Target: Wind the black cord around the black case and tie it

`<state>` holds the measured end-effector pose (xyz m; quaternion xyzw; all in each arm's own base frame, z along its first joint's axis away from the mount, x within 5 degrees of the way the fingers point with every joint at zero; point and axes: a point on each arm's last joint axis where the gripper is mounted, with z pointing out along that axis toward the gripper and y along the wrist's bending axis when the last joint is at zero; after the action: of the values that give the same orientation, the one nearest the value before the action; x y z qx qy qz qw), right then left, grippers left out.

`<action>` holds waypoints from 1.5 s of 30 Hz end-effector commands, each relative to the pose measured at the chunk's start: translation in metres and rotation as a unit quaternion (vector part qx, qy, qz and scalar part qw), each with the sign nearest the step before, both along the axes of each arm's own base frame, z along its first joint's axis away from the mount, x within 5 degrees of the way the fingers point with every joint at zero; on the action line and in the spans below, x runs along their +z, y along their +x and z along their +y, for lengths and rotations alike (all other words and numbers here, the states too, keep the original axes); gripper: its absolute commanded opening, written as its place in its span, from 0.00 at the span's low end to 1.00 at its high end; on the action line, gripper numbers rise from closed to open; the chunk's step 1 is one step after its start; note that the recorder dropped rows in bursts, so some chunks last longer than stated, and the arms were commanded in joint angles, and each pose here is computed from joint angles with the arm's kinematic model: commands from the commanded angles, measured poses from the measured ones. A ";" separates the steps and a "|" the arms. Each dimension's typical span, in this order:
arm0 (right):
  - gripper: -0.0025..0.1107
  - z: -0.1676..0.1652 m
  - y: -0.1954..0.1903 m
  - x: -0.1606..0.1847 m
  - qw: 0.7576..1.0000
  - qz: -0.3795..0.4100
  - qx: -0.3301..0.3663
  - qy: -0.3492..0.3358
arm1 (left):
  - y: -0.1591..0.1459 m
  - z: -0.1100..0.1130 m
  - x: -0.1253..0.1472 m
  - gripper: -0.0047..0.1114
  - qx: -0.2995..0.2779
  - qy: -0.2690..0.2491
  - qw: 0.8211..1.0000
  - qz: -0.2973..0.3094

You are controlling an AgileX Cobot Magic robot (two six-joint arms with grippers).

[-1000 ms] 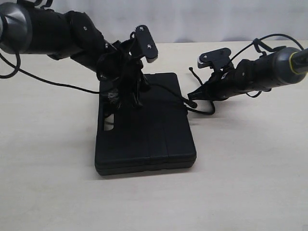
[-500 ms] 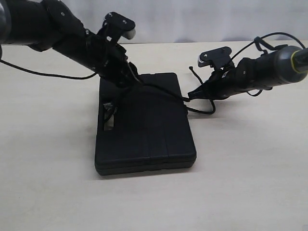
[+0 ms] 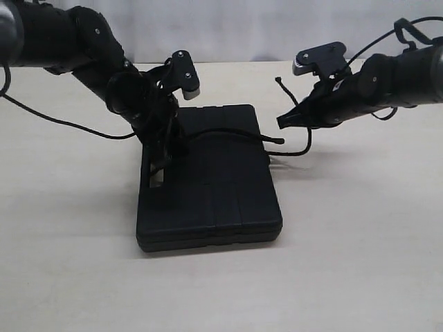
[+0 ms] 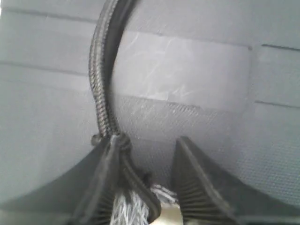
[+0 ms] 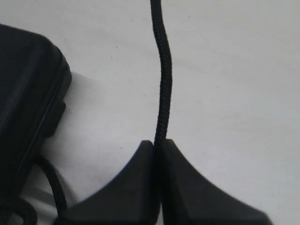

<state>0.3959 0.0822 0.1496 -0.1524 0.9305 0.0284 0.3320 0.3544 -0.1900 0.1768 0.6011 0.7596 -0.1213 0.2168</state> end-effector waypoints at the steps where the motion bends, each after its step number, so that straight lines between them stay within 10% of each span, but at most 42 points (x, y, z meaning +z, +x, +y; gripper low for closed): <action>1: 0.06 -0.003 -0.006 -0.006 1.000 -0.005 0.001 -0.007 | -0.001 0.001 0.001 0.46 -0.023 0.011 1.000 -0.006; 4: 0.06 -0.003 -0.006 -0.006 1.000 -0.004 0.001 -0.007 | 0.001 0.008 -0.001 0.62 -0.003 0.029 1.000 0.003; 13: 0.06 -0.004 -0.011 -0.011 1.000 0.013 0.004 -0.010 | 0.006 0.007 -0.009 0.61 0.004 0.027 0.999 -0.025; 20: 0.06 -0.006 -0.021 -0.022 1.000 0.025 0.002 -0.014 | 0.009 0.005 -0.018 0.04 0.008 0.022 1.000 -0.021; 29: 0.06 -0.004 -0.017 -0.011 1.000 -0.012 -0.002 -0.007 | 0.037 0.011 -0.002 0.04 0.262 -0.158 0.952 -0.004; 45: 0.06 0.043 -0.041 0.002 0.990 -0.100 0.097 -0.034 | 0.040 0.019 -0.002 0.04 0.266 -0.164 0.950 0.002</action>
<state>0.3570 0.1201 0.1479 -0.2380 0.8842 0.0175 0.4015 0.3927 -0.1724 0.1741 0.3377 0.8618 -0.1850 0.3300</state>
